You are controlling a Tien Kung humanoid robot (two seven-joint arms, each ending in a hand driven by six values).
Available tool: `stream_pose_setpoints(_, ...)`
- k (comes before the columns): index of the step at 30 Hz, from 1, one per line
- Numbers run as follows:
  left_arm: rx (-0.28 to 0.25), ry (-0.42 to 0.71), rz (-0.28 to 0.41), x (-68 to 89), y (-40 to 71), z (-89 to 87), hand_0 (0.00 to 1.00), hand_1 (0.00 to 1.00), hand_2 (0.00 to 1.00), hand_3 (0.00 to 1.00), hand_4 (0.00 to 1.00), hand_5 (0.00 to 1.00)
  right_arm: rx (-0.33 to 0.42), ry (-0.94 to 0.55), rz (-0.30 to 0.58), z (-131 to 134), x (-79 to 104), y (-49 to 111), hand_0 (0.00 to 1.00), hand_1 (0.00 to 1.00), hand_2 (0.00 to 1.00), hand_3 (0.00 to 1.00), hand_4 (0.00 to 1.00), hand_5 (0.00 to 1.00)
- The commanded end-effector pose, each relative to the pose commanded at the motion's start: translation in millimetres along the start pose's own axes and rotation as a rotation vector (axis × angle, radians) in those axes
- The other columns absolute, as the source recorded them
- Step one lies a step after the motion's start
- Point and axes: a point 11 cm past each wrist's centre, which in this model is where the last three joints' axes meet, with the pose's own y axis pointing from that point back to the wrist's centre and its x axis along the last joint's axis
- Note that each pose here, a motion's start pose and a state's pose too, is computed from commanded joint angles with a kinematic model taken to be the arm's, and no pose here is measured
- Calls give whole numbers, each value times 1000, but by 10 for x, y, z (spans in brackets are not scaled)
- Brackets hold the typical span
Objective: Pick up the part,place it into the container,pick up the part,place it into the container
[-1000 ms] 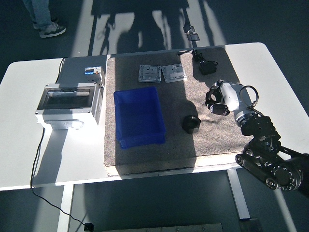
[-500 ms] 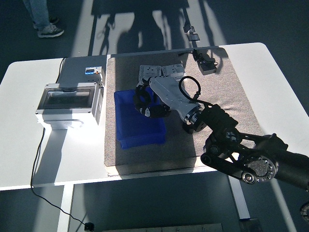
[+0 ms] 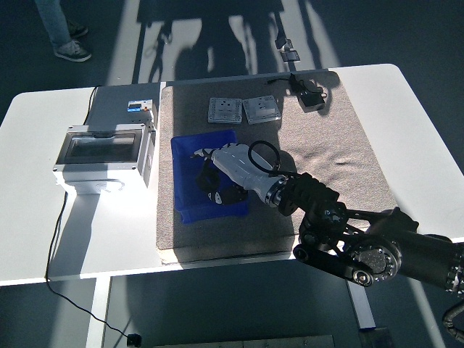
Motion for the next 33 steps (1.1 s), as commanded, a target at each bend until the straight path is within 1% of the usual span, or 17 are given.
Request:
stream_pose_setpoints(3,0,-2,-1,-6,0,0,668,573,646,635,659,640,1,0,5,3,10,3,998,934,960,996,633,211)
stream_pose_setpoints(4,0,-2,-2,-9,1,1,668,572,644,636,660,642,2,0,11,5,18,5,998,998,989,998,757,335)
stream_pose_setpoints(9,0,-10,-3,-16,2,16,668,572,644,636,660,642,-15,-16,60,49,109,41,998,998,989,998,757,335)
stream_pose_setpoints(10,-1,-10,-3,-17,2,20,668,575,644,638,662,646,-24,-33,87,71,146,69,998,998,998,998,974,503)
stream_pose_setpoints(12,0,-9,-3,-19,2,20,668,575,644,638,662,646,-44,-84,150,125,235,138,998,998,998,998,974,503)
stream_pose_setpoints(15,0,-6,-3,-22,2,13,668,575,644,638,662,646,-104,-157,250,271,388,264,998,998,998,998,974,503)
stream_pose_setpoints(16,1,-4,-3,-25,2,5,668,575,644,637,662,647,-151,-166,276,381,444,344,998,966,946,998,998,522)
stream_pose_setpoints(17,1,-2,-3,-25,2,-4,668,575,644,637,662,647,-190,-167,279,463,476,396,998,966,946,998,998,522)
stream_pose_setpoints(21,3,5,-1,-25,2,-43,668,575,644,637,662,647,-374,-133,224,828,538,685,998,966,946,998,998,522)
stream_pose_setpoints(22,3,4,-1,-26,2,-42,667,575,644,638,663,649,-412,-133,207,878,542,733,998,937,951,998,976,509)
stream_pose_setpoints(24,3,-1,-3,-31,2,-42,667,575,644,638,663,649,-488,-145,172,953,533,820,998,937,951,998,976,509)
stream_pose_setpoints(26,4,-2,-6,-46,3,-45,667,575,644,638,663,649,-556,-163,127,1015,455,883,998,937,951,998,976,509)
stream_pose_setpoints(27,4,-2,-7,-52,4,-45,667,575,644,638,663,649,-583,-166,106,1045,417,907,998,937,951,998,976,509)
stream_pose_setpoints(28,4,-2,-8,-56,4,-44,667,575,644,639,663,648,-613,-165,82,1077,378,933,998,880,946,998,957,508)
stream_pose_setpoints(30,2,1,-8,-55,4,-42,667,575,644,639,663,648,-665,-160,54,1136,320,984,998,880,946,998,957,508)
stream_pose_setpoints(33,1,6,-8,-53,4,-43,667,575,644,639,663,648,-671,-146,16,1135,221,995,998,880,946,998,957,508)
